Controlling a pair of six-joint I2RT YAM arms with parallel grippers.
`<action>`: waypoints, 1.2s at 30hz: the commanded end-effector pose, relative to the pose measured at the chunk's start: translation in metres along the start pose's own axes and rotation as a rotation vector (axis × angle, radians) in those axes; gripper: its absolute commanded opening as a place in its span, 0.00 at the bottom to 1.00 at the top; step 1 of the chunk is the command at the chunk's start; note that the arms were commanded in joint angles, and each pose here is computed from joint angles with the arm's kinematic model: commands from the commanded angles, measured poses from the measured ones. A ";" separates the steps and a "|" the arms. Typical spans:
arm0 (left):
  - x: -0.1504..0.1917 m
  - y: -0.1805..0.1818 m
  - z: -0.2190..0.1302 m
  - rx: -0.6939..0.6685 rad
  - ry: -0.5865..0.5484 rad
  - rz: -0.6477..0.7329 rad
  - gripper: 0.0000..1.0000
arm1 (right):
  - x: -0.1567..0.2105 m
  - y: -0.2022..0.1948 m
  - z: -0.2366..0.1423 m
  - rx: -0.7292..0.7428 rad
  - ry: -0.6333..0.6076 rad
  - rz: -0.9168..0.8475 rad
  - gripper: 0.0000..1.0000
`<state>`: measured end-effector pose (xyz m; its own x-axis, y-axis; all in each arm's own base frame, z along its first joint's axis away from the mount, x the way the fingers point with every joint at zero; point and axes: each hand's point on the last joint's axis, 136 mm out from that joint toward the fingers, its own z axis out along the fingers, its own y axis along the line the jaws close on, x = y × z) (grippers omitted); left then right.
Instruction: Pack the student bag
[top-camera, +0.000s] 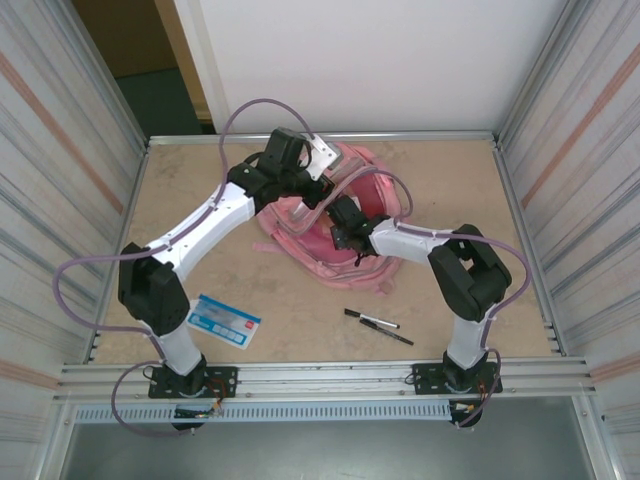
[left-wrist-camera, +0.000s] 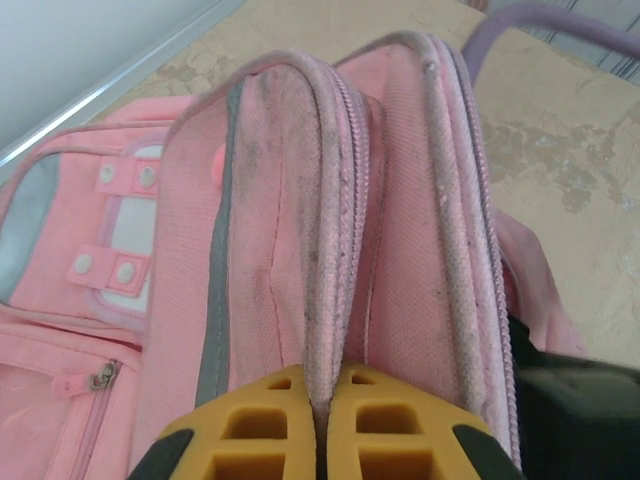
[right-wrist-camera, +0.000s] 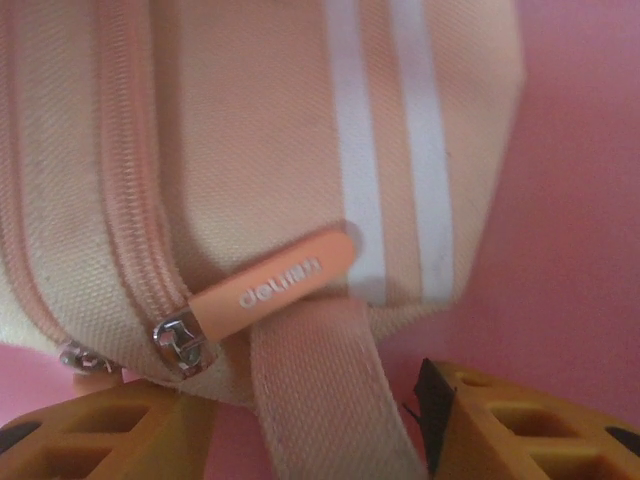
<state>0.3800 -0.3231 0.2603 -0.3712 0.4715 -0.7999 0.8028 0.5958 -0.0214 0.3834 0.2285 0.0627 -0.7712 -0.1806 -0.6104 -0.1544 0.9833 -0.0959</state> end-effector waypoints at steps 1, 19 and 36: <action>-0.017 -0.022 -0.040 0.061 -0.080 0.045 0.00 | -0.026 -0.056 0.005 0.120 -0.035 0.223 0.55; 0.019 0.020 0.000 -0.035 -0.011 -0.080 0.00 | -0.048 0.009 -0.053 -0.628 0.038 0.528 0.60; 0.064 0.020 0.030 -0.005 0.137 -0.250 0.27 | -0.016 -0.040 -0.153 -0.387 -0.165 0.081 0.59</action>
<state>0.3860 -0.3085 0.1736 -0.5610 0.4734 -0.6791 0.7360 0.6607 -0.1475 0.3268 0.2145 0.2189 -0.7092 0.1182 -0.6950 -0.3327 0.8131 0.4778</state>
